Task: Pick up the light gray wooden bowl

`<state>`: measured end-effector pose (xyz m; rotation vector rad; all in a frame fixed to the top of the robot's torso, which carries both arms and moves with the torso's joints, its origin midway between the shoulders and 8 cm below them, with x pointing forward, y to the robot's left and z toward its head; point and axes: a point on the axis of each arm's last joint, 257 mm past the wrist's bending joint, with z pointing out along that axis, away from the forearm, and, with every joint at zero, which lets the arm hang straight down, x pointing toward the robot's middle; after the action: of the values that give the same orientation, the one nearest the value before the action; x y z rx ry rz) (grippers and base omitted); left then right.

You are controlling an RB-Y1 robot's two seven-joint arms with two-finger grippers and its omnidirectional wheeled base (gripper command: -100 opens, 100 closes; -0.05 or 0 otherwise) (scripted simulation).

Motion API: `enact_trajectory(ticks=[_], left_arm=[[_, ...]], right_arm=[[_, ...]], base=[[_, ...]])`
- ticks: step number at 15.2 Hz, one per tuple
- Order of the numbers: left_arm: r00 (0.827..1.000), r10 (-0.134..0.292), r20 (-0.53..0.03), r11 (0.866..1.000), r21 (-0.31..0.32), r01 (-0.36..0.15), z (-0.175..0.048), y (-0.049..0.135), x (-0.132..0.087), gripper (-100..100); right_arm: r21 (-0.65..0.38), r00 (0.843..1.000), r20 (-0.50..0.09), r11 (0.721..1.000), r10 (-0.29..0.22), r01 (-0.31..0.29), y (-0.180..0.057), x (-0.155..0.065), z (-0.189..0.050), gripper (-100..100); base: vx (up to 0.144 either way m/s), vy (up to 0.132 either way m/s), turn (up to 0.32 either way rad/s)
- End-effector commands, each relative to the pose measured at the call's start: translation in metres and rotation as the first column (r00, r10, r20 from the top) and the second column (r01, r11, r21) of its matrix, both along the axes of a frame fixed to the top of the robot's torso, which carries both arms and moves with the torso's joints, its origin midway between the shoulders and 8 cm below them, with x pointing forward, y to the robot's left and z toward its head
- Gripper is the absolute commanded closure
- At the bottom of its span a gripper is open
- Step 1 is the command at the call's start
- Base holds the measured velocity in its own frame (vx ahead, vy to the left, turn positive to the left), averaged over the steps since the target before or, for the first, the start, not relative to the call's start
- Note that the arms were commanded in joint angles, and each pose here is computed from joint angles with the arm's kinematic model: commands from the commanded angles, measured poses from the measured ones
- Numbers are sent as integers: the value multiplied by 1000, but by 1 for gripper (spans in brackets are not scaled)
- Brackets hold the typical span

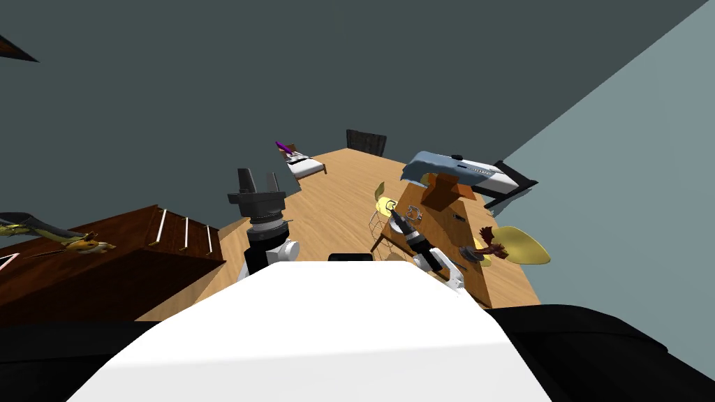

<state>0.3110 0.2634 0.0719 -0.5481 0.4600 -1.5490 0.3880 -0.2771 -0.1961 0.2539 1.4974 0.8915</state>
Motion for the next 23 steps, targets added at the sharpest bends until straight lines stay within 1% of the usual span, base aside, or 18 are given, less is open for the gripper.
enact_trajectory(ticks=[1,2,3,5,6,7,8,11,12,14,15,16,17,19,20,21,22,23], left_arm=[[1000,0,0,1000,0,0,0,0,0,0],[1000,0,0,1000,0,0,0,0,0,0],[1000,0,0,1000,0,0,0,0,0,0],[1000,0,0,1000,0,0,0,0,0,0],[1000,0,0,1000,0,0,0,0,0,0],[1000,0,0,1000,0,0,0,0,0,0],[1000,0,0,1000,0,0,0,0,0,0],[1000,0,0,1000,0,0,0,0,0,0],[1000,0,0,1000,0,0,0,0,0,0],[1000,0,0,1000,0,0,0,0,0,0],[1000,0,0,1000,0,0,0,0,0,0],[1000,0,0,1000,0,0,0,0,0,0],[1000,0,0,1000,0,0,0,0,0,0],[1000,0,0,1000,0,0,0,0,0,0],[1000,0,0,1000,0,0,0,0,0,0],[1000,0,0,1000,0,0,0,0,0,0],[1000,0,0,1000,0,0,0,0,0,0],[1000,0,0,1000,0,0,0,0,0,0]], right_arm=[[-39,999,-32,999,-5,3,-5,-1,-21,-100],[-39,999,-32,999,-5,3,-5,-1,-21,-100],[-119,998,-69,993,4,-12,-12,-5,-41,-100],[-124,996,-84,992,-7,-4,-17,-6,-49,-100],[-204,993,-121,979,-2,-23,-26,-10,-69,-100],[-208,991,-135,978,-13,-16,-32,-12,-76,-100],[-285,986,-168,958,-8,-40,-42,-17,-94,-100],[-291,983,-185,956,-22,-33,-49,-19,-103,-100],[-365,976,-216,929,-21,-61,-60,-26,-119,-100],[-371,972,-232,927,-36,-55,-68,-29,-127,-100],[-441,964,-262,894,-36,-87,-80,-36,-143,-100],[-445,960,-274,892,-48,-82,-86,-39,-149,-100],[-508,952,-301,853,-48,-118,-99,-47,-162,-100],[-516,944,-321,849,-70,-112,-110,-52,-172,-100],[-574,933,-351,805,-76,-151,-126,-62,-186,-100],[-579,927,-363,802,-91,-148,-133,-66,-192,-100],[-579,927,-363,802,-91,-148,-133,-66,-192,-100],[-627,919,-385,755,-88,-190,-145,-75,-201,-100]], base=[[40,62,17],[24,31,-15],[26,54,107],[27,50,83],[34,57,89],[39,66,119],[51,87,156],[44,57,41],[27,37,114],[33,39,85],[45,55,111],[51,63,120],[72,77,145],[62,60,80],[53,51,116],[56,52,128],[38,34,33],[41,41,99]])
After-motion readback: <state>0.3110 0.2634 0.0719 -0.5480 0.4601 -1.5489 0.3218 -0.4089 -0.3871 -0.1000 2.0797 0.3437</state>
